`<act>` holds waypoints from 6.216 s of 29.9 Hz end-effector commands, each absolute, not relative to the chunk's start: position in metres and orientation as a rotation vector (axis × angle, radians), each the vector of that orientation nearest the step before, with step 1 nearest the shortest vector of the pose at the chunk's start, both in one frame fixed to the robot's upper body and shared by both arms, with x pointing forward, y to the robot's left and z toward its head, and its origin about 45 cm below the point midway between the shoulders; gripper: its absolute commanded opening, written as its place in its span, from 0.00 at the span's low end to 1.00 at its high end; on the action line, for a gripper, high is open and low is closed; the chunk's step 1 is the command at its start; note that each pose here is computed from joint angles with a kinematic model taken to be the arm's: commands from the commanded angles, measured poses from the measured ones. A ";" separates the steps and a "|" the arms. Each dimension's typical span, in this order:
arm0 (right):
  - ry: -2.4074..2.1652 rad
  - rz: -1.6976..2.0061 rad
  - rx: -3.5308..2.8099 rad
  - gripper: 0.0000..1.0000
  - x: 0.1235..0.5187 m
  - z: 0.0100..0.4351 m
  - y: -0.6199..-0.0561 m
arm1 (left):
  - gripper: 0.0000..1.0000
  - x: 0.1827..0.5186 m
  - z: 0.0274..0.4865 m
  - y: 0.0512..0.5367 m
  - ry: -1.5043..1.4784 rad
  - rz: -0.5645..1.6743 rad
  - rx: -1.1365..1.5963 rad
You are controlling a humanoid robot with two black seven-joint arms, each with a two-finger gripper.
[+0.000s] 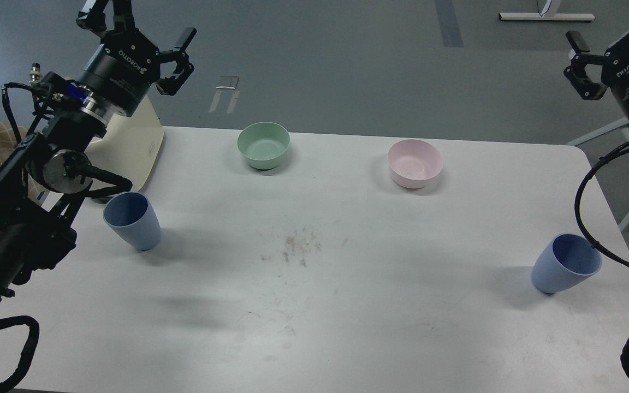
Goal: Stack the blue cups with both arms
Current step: 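Raise the left gripper and move it toward the nearby blue cup, then lower the left gripper around the blue cup and grasp it, then carry the blue cup to the table center and set it down, then release the cup and withdraw the left gripper to the side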
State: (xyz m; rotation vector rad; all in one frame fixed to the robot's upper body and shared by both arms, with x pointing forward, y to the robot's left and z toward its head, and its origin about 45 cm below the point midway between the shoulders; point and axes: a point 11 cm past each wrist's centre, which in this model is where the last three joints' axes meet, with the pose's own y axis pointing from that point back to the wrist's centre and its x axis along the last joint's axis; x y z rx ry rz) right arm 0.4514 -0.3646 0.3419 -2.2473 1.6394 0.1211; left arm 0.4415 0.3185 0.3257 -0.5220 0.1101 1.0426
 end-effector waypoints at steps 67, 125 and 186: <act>1.640 0.135 -2.171 1.00 0.444 0.349 -0.391 | 0.66 0.305 0.198 0.453 -0.824 0.584 1.171; 1.813 0.119 -2.033 1.00 0.407 0.338 -0.467 | 0.00 0.374 0.217 0.159 -1.358 -0.122 0.832; 2.105 -0.582 -2.642 1.00 0.379 0.394 -0.463 | 0.97 0.454 0.376 0.333 -0.085 1.210 -0.629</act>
